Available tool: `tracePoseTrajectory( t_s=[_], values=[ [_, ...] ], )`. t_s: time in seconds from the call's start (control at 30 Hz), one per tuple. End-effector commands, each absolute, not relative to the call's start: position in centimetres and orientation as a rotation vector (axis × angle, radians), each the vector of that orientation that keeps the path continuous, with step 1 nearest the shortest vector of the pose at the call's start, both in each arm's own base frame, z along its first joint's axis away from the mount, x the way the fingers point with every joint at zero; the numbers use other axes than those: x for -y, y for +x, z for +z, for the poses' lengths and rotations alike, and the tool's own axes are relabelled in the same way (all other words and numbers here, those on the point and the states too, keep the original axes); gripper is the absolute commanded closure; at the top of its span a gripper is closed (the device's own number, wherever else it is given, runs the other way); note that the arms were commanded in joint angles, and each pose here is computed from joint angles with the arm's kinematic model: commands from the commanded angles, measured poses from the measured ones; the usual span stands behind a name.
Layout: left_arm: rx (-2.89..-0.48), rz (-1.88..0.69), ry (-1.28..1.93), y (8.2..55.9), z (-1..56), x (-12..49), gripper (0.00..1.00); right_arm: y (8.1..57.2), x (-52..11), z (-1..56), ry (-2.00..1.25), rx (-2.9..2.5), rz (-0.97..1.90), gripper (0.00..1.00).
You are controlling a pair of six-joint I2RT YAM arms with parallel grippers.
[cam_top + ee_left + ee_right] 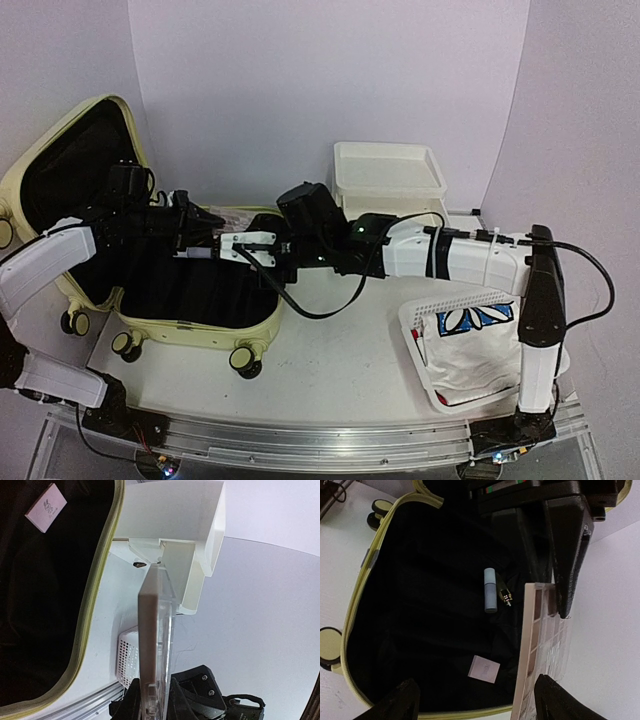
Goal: Open, take out, and arrange the luggage
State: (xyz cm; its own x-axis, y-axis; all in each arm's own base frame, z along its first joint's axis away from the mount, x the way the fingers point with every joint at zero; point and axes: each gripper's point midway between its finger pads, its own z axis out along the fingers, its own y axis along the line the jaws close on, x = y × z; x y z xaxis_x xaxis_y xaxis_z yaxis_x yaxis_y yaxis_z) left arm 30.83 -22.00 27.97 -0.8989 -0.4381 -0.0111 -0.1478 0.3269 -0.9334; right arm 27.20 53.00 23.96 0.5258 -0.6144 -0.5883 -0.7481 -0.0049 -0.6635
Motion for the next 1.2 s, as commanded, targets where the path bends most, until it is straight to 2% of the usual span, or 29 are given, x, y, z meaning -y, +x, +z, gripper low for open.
tracePoseTrajectory(
  t_s=[0.0,0.07,0.33,0.63,0.77,0.97,1.07,1.17],
  values=[
    [-2.227,-1.666,-0.479,30.3,31.0,22.0,0.97,28.7,-54.8,29.4,-1.544,-1.012,0.106,0.26],
    [-2.228,-1.671,-0.481,30.1,30.9,22.0,0.97,29.2,-55.1,29.5,-1.514,-1.006,0.078,0.31],
    [-2.216,-1.689,-0.463,29.7,31.5,22.0,0.97,30.9,-55.7,29.5,-1.449,-0.998,-0.035,0.42],
    [-2.2,-1.689,-0.504,29.7,31.6,21.7,0.98,30.6,-56.3,29.6,-1.44,-0.966,-0.053,0.57],
    [-2.188,-1.684,-0.541,29.6,31.5,21.5,0.97,30.9,-56.4,30.0,-1.416,-0.963,-0.068,0.69],
    [-2.182,-1.692,-0.538,29.5,31.9,21.5,0.96,31.3,-56.7,30.2,-1.397,-0.966,-0.084,0.81],
    [-2.181,-1.694,-0.54,29.5,31.9,21.5,0.94,31.4,-56.8,30.6,-1.375,-0.97,-0.084,0.86],
    [-2.178,-1.69,-0.548,29.4,31.8,21.4,0.85,31.7,-56.7,31.3,-1.346,-0.975,-0.099,0.92]
  ],
)
